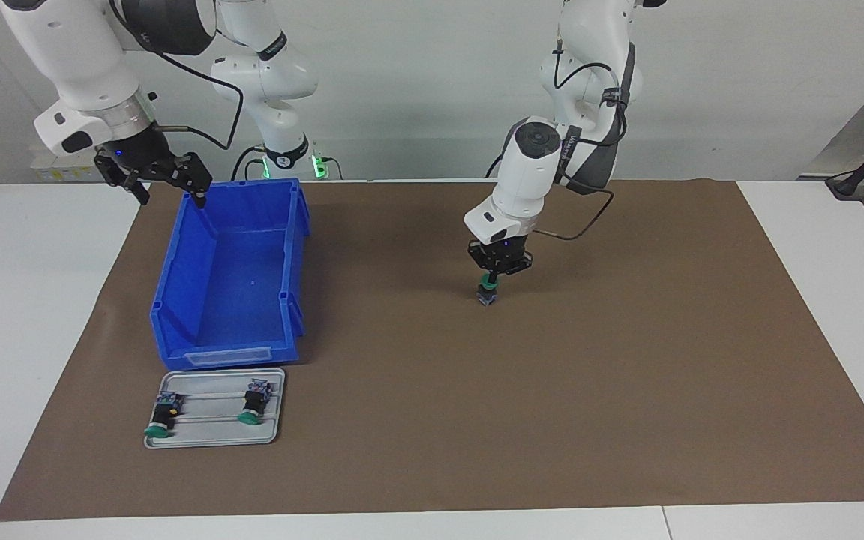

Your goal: Place and press button with both arms

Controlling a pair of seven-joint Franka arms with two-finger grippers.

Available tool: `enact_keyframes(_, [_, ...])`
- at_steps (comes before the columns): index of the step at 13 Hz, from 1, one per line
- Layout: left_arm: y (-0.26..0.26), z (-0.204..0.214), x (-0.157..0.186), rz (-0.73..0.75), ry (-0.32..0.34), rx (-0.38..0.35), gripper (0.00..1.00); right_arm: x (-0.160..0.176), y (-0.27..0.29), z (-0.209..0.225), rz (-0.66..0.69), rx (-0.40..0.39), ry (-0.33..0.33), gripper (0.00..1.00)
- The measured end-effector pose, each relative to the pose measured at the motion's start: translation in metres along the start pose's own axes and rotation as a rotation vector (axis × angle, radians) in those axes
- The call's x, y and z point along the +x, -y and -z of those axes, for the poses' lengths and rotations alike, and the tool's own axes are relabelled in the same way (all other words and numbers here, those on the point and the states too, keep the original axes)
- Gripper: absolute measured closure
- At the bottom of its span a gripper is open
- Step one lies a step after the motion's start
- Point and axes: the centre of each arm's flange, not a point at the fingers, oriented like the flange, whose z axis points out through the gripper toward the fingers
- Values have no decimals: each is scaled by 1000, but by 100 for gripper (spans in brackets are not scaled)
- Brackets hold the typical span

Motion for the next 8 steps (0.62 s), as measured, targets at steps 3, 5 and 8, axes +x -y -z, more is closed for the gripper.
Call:
enact_keyframes(3, [0, -6, -3, -11, -19, 6, 99, 0, 0, 0, 0, 0, 0, 0])
enact_keyframes(5, [-1, -5, -5, -14, -22, 8, 99, 0, 0, 0, 0, 0, 0, 0])
enact_keyframes(8, [-2, 2, -1, -15, -16, 10, 99, 0, 0, 0, 0, 0, 0, 0])
